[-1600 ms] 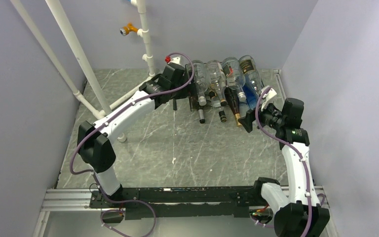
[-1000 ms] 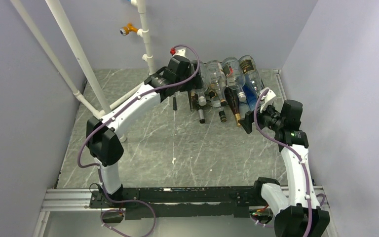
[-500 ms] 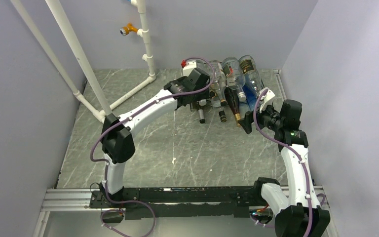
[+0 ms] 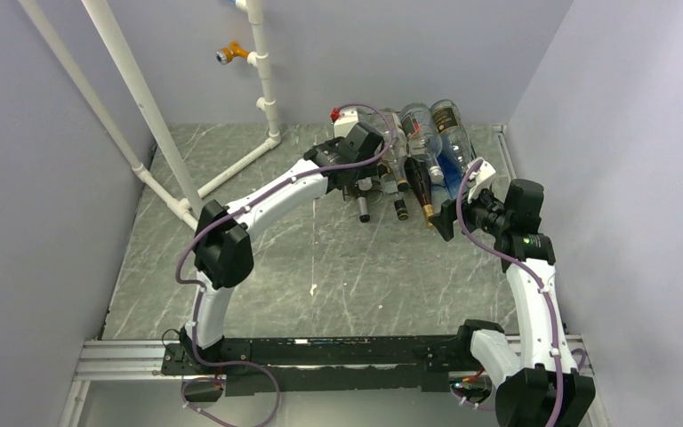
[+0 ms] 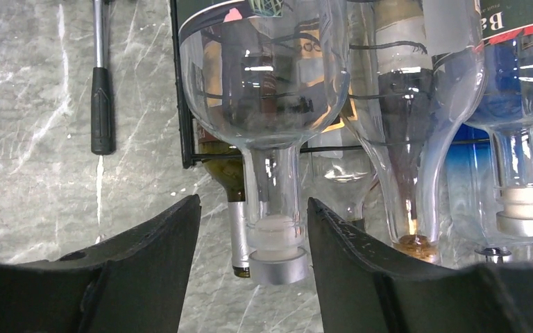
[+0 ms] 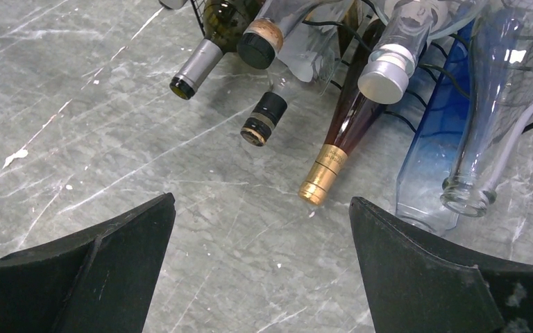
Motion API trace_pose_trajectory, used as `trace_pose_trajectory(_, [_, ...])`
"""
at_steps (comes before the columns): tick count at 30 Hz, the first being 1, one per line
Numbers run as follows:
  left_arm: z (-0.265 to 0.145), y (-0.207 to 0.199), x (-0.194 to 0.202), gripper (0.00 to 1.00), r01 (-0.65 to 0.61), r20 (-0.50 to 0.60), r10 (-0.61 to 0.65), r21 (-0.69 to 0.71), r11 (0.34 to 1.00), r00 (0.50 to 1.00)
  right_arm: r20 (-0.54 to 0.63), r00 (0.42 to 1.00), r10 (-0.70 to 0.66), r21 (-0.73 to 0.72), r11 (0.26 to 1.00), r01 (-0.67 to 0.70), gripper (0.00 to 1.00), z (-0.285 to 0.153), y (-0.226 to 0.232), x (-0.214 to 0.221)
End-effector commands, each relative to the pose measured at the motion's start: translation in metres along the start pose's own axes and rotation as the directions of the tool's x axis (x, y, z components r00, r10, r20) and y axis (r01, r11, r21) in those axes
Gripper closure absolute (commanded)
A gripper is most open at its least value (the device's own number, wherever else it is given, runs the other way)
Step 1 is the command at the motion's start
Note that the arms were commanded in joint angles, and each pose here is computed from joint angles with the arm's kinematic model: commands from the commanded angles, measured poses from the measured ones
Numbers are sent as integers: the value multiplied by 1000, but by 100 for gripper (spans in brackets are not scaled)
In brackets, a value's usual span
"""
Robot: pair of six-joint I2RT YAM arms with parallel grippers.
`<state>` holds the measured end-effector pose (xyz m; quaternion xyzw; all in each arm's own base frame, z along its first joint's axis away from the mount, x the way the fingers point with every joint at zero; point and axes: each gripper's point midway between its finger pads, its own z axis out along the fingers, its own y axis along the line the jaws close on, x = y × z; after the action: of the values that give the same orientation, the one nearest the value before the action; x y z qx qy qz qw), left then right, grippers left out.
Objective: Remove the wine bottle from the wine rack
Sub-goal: Pick up the wine bottle from the wine rack.
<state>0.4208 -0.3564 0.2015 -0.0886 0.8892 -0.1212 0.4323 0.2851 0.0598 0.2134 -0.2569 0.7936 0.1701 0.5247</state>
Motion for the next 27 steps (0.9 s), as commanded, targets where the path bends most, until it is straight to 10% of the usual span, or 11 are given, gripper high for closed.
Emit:
trace_pose_trajectory(1, [0,-17,-16,38,26,57,-28,37,999,998,26,999,-39,18,999,39,0,-1,-5,-13])
trace_pose_trajectory(27, [42,-19,1,45,32,88,-31,-12,999,996,23,999,-42,16,999,42,0,0,-4,-12])
